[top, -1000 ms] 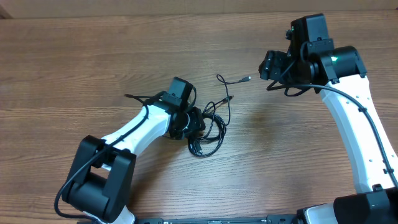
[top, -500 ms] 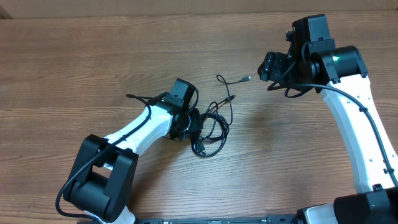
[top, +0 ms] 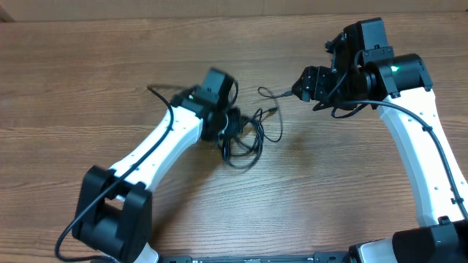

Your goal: Untangle cables

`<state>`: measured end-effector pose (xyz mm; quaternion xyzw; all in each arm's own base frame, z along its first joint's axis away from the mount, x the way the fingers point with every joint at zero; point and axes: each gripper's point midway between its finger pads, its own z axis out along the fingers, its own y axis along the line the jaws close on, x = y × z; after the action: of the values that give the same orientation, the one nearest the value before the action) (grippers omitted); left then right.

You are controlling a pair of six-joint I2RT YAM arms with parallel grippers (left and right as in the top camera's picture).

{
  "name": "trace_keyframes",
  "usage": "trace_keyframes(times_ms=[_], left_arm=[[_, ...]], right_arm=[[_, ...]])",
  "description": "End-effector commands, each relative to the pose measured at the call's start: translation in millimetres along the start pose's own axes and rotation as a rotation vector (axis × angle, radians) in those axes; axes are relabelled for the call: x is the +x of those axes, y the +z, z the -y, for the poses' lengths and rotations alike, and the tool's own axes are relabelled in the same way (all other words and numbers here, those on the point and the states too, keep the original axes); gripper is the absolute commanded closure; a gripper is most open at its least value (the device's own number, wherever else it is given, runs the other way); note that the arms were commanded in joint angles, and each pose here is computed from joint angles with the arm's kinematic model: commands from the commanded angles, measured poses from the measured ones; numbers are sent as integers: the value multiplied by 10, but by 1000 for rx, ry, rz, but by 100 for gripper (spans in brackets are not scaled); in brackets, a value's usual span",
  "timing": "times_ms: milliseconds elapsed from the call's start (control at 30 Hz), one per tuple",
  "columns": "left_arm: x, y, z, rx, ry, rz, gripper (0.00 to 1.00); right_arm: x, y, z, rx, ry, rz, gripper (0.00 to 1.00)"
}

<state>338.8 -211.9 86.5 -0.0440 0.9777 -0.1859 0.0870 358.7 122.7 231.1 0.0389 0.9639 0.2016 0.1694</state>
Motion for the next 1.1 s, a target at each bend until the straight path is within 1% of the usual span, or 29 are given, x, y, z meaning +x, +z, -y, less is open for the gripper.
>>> trace_keyframes(times_ms=[0,67,167,267,367,533,700,800,967,1033,1067], left_arm=[[-234,-656,429,104,145,113,96],[-237,-767,494,123,156,119,96],[-227,-890,607,174,185,127,96],[-224,-974,648,193,194,143,96],[-221,-1040,666,201,212,158,96],[-228,-1149,713,219,229,189,96],[-209,-1229,802,245,254,210,96],[-191,-1256,834,252,262,215,96],[-158,-1336,886,280,273,222,96],[-159,-1365,911,291,278,229,96],[-165,-1387,922,296,281,236,96]], right_arm=[[96,9,-306,-141,-94,-46,23],[123,64,-347,-145,-101,-62,23],[186,171,-410,-144,-67,-101,23],[270,294,-469,-137,-4,-146,23],[316,419,-508,-127,97,-187,23],[322,528,-708,-216,170,-233,23],[297,657,-787,-223,237,-244,23],[231,702,-806,-229,289,-231,26],[127,716,-854,-248,348,-202,34],[101,727,-829,-231,382,-190,45],[79,740,-791,-209,406,-175,59]])
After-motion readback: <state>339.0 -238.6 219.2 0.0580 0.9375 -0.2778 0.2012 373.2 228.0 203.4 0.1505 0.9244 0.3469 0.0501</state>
